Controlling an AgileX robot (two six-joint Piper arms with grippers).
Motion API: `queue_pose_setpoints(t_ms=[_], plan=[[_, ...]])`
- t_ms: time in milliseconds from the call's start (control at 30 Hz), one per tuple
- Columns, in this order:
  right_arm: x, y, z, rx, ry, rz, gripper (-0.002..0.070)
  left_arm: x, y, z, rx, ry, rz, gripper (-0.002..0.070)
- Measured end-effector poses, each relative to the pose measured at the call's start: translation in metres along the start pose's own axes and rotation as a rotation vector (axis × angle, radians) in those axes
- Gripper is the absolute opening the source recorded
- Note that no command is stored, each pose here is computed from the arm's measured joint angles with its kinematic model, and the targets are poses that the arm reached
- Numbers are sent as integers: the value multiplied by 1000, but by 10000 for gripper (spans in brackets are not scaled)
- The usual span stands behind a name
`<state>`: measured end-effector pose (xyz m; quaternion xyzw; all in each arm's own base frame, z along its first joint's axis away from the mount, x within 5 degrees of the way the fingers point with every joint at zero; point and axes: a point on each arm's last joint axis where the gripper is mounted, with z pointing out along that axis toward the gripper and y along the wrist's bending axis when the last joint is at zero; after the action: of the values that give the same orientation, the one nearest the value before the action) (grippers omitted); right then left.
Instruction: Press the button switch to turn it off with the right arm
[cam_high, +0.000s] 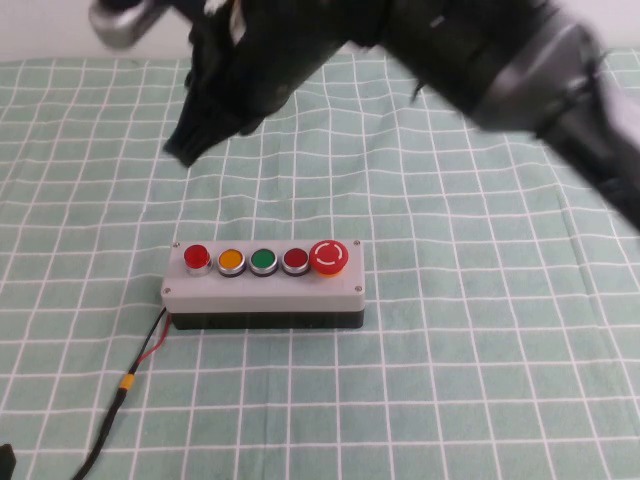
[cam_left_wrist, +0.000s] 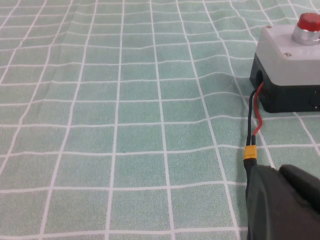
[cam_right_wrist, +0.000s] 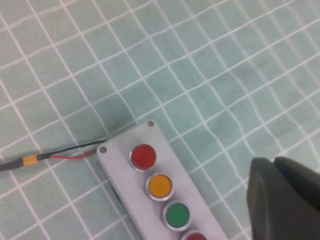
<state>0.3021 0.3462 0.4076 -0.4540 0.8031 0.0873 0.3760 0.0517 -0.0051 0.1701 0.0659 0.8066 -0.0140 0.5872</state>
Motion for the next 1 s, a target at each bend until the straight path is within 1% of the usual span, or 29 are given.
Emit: queue_pose_setpoints(t_ms=[167,300,700,867,1000], plan=[[-5,-6,-53,17,-59,8,-15,0,0,0,0,0,0,-3],[-7,-8,-75,13,-95,15,-15,0,0,0,0,0,0,-3],[-8,-5,-89,-27,-118,26,-15,0,0,0,0,0,0,-3],[-7,-7,-113,-27,-158,11,-16,0,0,0,0,0,0,-3],[1,-7,-132,-28,-155,6,-16,0,0,0,0,0,0,-3]])
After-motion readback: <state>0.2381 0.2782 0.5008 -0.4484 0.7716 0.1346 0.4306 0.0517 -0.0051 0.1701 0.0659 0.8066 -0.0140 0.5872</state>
